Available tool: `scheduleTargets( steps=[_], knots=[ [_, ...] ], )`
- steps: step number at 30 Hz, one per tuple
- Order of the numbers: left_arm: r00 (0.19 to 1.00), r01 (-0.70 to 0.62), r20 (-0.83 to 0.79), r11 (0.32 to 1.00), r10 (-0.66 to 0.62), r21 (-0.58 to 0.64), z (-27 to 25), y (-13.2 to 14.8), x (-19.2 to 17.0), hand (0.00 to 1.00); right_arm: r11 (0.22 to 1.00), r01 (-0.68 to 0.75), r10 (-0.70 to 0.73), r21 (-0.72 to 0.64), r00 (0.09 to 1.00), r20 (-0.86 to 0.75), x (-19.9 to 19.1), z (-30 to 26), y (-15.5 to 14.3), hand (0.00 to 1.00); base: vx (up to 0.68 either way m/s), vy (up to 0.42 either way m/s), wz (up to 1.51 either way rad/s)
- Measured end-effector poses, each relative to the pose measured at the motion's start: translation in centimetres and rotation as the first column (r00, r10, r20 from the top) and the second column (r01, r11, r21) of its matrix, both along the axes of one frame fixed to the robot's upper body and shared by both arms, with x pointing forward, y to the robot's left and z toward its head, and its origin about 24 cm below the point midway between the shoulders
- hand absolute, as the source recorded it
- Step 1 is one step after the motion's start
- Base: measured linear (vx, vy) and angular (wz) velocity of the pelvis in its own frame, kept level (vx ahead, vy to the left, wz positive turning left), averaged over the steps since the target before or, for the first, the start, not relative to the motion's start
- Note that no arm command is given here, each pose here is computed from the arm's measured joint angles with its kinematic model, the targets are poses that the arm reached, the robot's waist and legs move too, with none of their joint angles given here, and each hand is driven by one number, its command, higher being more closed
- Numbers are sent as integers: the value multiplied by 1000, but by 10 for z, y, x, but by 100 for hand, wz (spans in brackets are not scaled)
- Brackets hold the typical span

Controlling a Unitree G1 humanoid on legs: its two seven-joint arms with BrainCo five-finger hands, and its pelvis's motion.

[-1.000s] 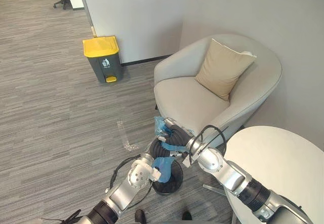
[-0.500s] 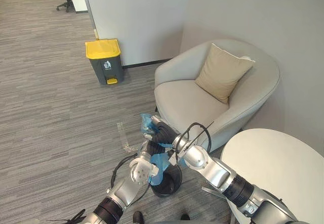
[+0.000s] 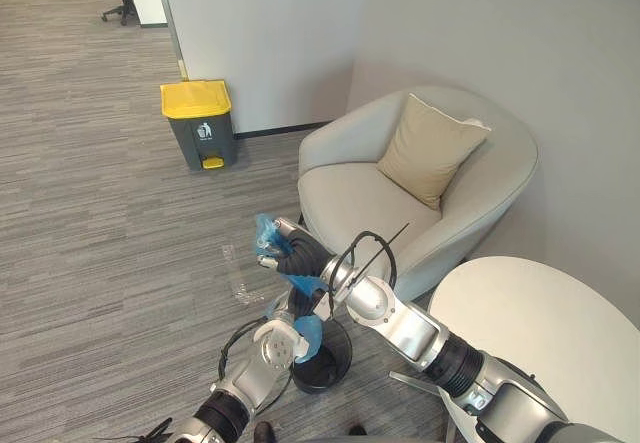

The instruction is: Gather rubbish on tea table into small bin, then transfer packed bag to large trash can.

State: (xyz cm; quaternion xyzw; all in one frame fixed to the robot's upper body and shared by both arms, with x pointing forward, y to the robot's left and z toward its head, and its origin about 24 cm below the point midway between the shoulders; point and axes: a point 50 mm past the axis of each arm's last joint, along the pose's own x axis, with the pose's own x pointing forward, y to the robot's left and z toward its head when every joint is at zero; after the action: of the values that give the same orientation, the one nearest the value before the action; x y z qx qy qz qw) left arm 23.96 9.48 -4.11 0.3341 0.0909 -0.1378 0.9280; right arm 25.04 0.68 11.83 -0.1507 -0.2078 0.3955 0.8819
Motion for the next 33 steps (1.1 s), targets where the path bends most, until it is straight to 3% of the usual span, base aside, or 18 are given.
scheduleTargets(
  steps=[16, 26, 27, 33],
  knots=[
    [994, -93, -53, 995, 91, -46, -7, 10, -1, 100, 998, 11, -7, 55, 997, -76, -10, -15, -3, 100, 16, 0, 0],
    [982, -190, -42, 973, 186, -134, 2, 24, -4, 100, 969, 179, -199, -169, 974, -109, -11, -69, -48, 100, 3, 0, 0],
    [981, -194, -39, 970, 191, -146, 4, 24, -4, 100, 962, 191, -212, -193, 973, -94, -12, -72, -51, 0, 0, 0, 0],
    [977, -212, -38, 961, 209, -175, 6, 27, -7, 100, 920, 264, -272, -289, 962, 14, -10, -76, -67, 0, 0, 0, 2]
  ],
)
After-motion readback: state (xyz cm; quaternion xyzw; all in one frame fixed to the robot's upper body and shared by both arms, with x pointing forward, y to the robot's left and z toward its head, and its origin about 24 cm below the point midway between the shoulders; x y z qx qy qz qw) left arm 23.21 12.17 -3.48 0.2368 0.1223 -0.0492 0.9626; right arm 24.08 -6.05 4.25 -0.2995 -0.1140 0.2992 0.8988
